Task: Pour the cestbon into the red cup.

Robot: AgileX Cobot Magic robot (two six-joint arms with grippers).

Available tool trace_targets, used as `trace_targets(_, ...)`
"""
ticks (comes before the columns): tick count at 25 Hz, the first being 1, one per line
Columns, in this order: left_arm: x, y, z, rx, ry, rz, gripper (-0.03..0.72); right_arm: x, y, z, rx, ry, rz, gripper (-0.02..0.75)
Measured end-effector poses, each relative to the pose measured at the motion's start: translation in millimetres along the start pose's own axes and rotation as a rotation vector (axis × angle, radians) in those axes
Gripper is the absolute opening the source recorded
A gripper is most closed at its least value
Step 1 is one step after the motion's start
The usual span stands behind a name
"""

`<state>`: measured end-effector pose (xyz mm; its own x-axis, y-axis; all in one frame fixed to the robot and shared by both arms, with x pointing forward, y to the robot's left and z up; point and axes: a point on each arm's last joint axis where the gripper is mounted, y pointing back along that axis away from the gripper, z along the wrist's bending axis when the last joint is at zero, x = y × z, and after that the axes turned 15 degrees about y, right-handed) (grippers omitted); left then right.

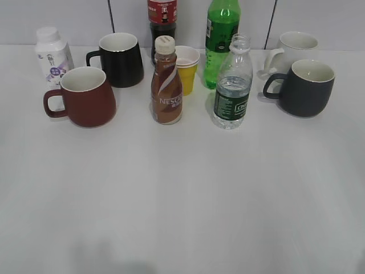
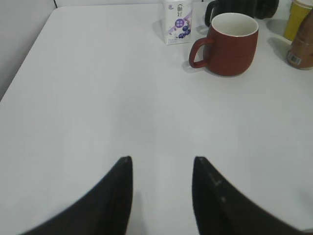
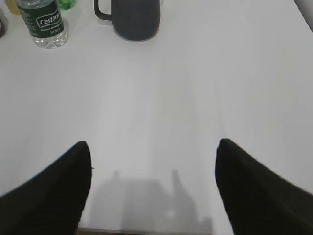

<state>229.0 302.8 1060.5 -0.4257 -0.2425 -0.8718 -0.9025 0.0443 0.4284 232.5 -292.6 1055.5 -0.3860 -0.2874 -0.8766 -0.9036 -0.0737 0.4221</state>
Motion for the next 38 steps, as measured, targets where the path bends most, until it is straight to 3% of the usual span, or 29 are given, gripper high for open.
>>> trace_targets(33, 0, 0, -0.8, 0.01, 0.004, -0.002, 0.309, 0, 0, 0, -0.001, 0.0, 0.0, 0.59)
trace_targets(35, -4, 2, -1.9, 0.027, 0.001, -0.036, 0.309, -1, 0, 0, -0.001, -0.001, -0.005, 0.59)
trace_targets(38, -19, 6, -7.6, 0.093, 0.013, -0.178, 0.309, -9, 2, -1, -0.003, -0.014, -0.064, 0.59)
